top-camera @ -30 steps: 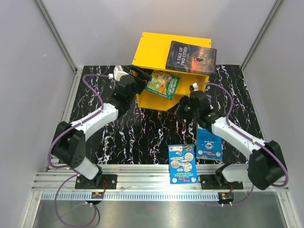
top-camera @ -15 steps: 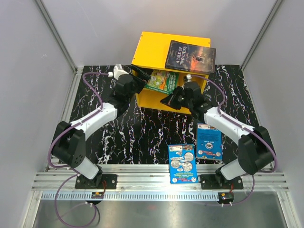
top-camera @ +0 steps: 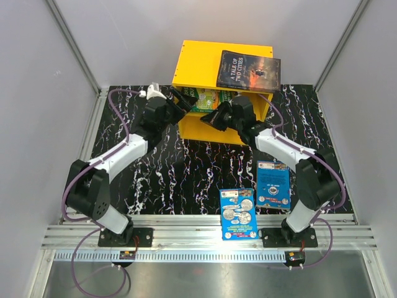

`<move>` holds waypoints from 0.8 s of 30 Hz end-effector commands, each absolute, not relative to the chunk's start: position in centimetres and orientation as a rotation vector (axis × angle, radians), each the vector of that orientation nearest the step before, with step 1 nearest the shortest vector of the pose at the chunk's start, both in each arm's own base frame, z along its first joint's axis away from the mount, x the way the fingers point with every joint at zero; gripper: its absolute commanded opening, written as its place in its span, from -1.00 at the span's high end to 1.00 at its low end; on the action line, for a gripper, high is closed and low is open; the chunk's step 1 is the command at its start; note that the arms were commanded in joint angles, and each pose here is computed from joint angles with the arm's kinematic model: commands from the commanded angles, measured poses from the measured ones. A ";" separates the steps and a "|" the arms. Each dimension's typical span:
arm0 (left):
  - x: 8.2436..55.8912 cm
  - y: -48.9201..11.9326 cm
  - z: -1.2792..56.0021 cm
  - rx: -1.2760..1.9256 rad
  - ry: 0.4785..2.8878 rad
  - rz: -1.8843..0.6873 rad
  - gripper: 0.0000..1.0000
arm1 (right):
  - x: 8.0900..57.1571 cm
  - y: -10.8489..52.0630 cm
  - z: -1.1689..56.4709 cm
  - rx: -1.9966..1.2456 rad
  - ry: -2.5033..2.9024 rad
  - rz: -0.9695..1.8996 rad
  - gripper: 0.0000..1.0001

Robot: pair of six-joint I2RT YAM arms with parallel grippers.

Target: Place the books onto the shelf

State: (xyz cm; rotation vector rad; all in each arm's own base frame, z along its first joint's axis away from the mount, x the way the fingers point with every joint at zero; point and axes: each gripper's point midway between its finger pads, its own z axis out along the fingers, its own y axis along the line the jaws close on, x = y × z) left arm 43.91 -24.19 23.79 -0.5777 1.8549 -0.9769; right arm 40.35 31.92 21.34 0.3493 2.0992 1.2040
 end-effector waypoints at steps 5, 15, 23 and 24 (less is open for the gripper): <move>37.3 -20.1 13.9 -0.541 2.254 -0.694 -0.98 | 40.8 34.6 23.0 0.297 2.044 1.321 1.00; 32.4 -17.1 13.8 -0.556 2.214 -0.664 -0.97 | 40.2 36.2 23.3 0.277 2.044 1.364 1.00; 29.1 -15.6 13.5 -0.524 2.182 -0.661 -0.97 | 36.0 31.7 23.5 0.263 2.097 1.042 0.46; 28.8 -15.6 13.4 -0.519 2.181 -0.666 -0.97 | 35.3 31.0 23.7 0.259 2.100 1.013 0.16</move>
